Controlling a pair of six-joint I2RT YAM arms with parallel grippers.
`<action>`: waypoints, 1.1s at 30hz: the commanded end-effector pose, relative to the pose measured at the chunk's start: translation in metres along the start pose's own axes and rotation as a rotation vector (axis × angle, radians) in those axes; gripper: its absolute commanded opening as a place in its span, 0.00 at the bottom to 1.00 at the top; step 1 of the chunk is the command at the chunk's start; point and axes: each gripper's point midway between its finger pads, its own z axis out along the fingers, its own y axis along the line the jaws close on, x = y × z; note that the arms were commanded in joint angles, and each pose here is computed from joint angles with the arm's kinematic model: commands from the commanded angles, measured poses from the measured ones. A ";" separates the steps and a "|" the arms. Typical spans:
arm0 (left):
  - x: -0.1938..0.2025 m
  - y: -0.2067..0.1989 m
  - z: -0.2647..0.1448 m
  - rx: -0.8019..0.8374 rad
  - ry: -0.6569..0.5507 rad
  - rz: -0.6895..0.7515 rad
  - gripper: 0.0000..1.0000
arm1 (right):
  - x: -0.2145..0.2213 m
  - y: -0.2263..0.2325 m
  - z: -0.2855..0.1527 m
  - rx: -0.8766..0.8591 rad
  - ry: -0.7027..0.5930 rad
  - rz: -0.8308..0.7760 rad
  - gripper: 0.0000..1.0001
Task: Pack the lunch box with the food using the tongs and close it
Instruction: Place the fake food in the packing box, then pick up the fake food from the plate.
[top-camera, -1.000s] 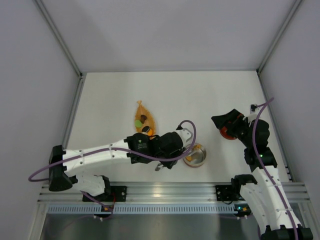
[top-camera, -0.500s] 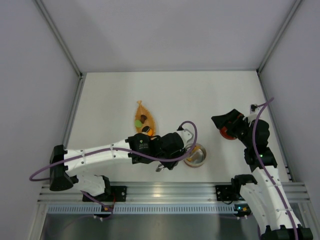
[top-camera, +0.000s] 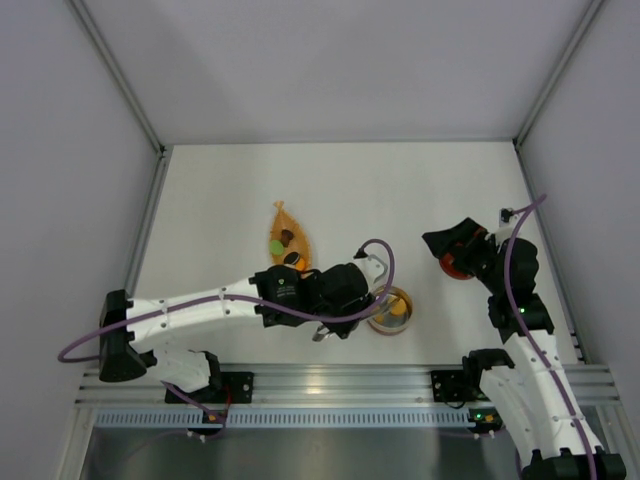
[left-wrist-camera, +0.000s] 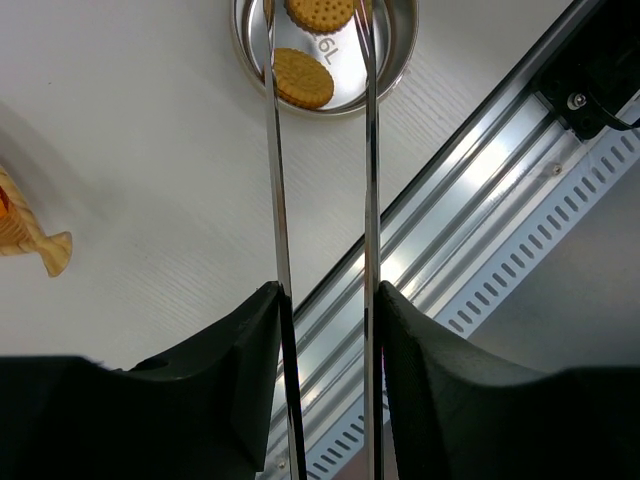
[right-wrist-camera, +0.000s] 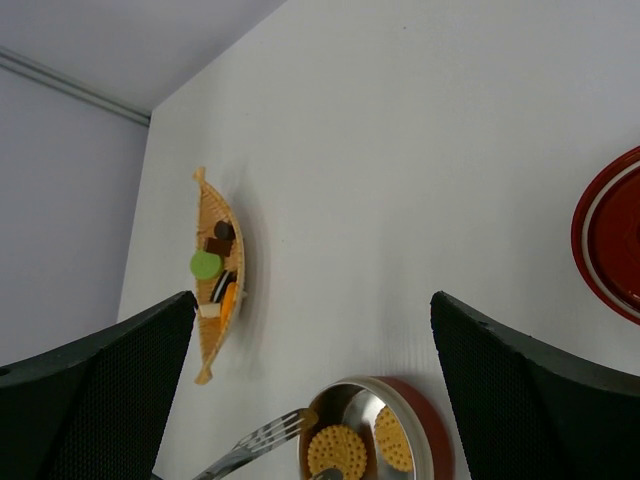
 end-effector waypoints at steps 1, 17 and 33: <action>-0.027 -0.004 -0.015 0.002 -0.097 -0.006 0.47 | -0.019 0.014 0.001 -0.053 -0.062 -0.026 0.99; -0.049 0.140 -0.079 -0.371 -0.278 -0.338 0.49 | -0.018 0.015 -0.001 -0.060 -0.064 -0.026 1.00; -0.002 0.224 -0.041 -0.542 -0.125 -0.435 0.50 | -0.015 0.014 -0.001 -0.066 -0.059 -0.025 1.00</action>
